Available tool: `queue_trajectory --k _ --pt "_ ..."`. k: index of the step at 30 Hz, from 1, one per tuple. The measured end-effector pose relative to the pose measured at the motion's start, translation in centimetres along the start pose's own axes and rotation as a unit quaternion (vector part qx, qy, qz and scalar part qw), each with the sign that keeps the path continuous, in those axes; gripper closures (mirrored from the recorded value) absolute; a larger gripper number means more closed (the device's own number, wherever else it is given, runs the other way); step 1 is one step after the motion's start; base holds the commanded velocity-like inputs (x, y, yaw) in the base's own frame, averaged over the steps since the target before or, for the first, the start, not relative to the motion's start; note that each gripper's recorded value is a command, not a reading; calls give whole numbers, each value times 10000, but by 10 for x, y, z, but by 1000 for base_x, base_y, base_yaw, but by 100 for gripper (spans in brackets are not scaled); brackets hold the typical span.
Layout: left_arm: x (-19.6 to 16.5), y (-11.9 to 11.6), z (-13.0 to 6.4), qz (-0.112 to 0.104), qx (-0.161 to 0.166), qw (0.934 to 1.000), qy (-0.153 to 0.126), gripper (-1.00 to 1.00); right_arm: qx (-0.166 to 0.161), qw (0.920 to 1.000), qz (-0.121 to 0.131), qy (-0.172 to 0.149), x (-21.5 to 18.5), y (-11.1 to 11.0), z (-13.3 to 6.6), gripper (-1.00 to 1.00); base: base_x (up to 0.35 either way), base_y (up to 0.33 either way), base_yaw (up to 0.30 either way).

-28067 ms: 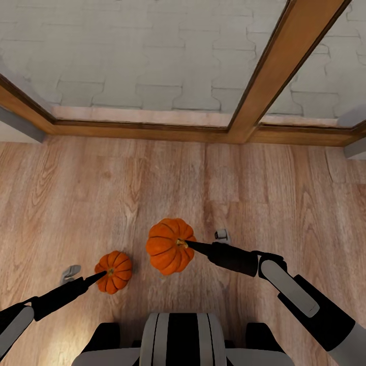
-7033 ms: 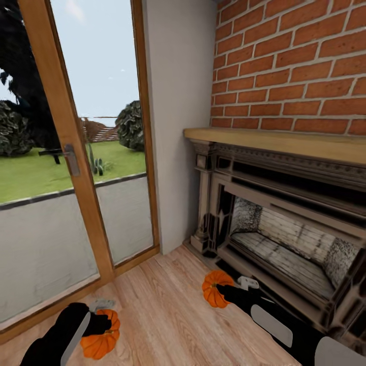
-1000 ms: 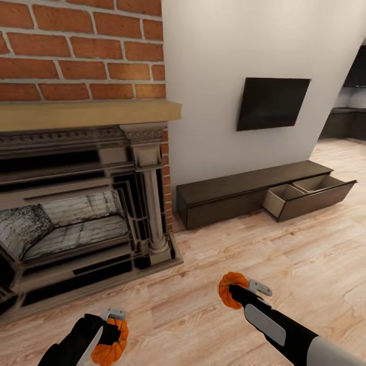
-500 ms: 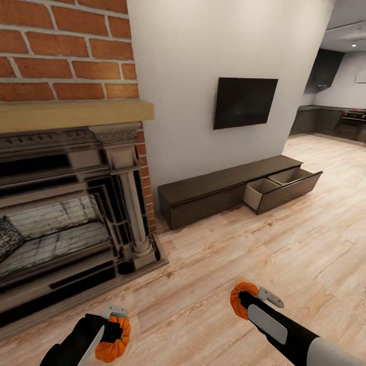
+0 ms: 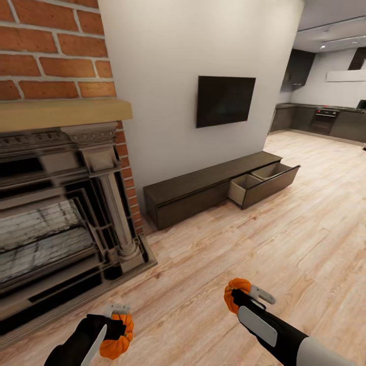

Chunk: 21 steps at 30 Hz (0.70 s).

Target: Place each of the two pumpkins and all three candles from the living room inside a cabinet in the living room (use any cabinet), then make sure every cabinet is closed, and position the cauldron so it is next to a table in the living room.

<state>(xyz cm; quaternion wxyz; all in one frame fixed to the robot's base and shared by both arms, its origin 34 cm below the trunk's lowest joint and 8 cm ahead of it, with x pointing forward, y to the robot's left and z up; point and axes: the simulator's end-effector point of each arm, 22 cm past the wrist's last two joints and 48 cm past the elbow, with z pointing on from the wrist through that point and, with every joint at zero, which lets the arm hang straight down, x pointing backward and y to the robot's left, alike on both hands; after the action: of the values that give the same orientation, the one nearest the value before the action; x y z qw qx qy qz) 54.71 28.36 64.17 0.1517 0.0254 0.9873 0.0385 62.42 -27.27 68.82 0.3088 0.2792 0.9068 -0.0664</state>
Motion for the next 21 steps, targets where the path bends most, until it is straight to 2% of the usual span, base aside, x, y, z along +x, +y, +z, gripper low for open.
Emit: queue_trajectory --k 2,6,7,11,13,14,15,18,21 --pt "5 -5 3 -173 8 9998 40 100 -26 9999 -119 -107 -4 2 0 100 0 0 -173" --pt "13 -10 11 -320 -104 9994 -5 100 -17 9997 -185 -187 -6 0 2 100 0 0 -172" --pt "23 -9 15 -356 -186 9992 71 100 97 9996 -199 -200 -5 -10 6 100 0 0 -172" --pt "43 -26 23 -638 -131 9977 188 100 555 9978 -359 -101 11 -64 32 100 0 0 -172" --pt "66 -28 31 -684 -251 9968 332 100 596 9968 -531 58 31 -84 44 100 0 0 -172" --pt "72 -29 34 -725 -311 9964 309 100 653 9964 -511 153 41 -95 47 100 0 0 -170" --pt "76 -29 36 -746 -399 9961 241 100 620 9959 -636 194 48 -96 48 100 0 0 -169" --pt "96 -26 41 -820 -722 9938 191 100 599 9952 -713 313 66 -98 49 100 0 0 -168" --pt "110 -22 42 -827 -929 9919 243 100 579 9953 -733 274 68 -97 49 100 0 0 -167"
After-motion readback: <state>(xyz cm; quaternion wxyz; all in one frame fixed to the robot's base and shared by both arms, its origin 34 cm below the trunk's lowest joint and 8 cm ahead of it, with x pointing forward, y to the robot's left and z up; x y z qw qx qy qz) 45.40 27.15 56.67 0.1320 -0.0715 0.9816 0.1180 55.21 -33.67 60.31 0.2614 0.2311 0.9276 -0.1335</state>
